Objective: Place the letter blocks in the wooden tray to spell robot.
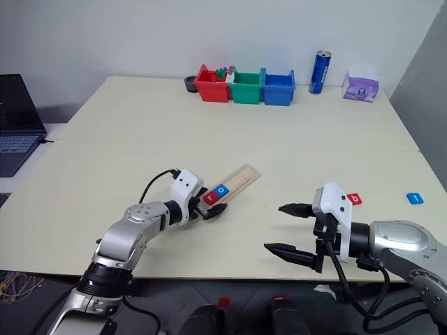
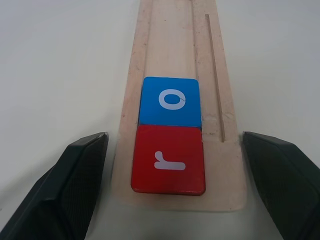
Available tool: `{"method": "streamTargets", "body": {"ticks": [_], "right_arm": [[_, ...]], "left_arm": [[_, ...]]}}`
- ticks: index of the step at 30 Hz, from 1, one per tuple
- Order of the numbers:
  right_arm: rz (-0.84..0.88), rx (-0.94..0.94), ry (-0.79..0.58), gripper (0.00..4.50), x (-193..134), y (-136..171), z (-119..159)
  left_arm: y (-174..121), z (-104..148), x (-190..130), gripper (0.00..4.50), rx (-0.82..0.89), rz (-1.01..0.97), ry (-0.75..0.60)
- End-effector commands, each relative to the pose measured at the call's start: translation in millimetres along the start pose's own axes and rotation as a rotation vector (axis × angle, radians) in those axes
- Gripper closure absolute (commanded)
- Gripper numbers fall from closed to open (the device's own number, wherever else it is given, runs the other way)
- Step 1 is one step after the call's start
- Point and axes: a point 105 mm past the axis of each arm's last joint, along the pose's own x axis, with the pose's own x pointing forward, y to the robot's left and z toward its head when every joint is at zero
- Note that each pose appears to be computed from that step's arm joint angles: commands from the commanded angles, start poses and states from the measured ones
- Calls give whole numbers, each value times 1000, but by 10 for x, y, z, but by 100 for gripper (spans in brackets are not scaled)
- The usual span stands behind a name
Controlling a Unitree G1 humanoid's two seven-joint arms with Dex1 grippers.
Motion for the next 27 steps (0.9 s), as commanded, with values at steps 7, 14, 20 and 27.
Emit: {"method": "streamTargets", "body": {"ticks": [7, 14, 20, 27], "right_arm": [[39, -14, -12, 3, -47, 92, 107], [49, -15, -25, 3, -27, 96, 144], [51, -6, -35, 0, -32, 94, 164], [50, -5, -43, 0, -26, 88, 175]], "left_arm": [[-192, -171, 9, 0, -20, -109, 116], [-139, -214, 9, 0, -10, -93, 149], [-112, -221, 9, 111, -3, -80, 155], [-83, -261, -3, 111, -8, -74, 166]]}}
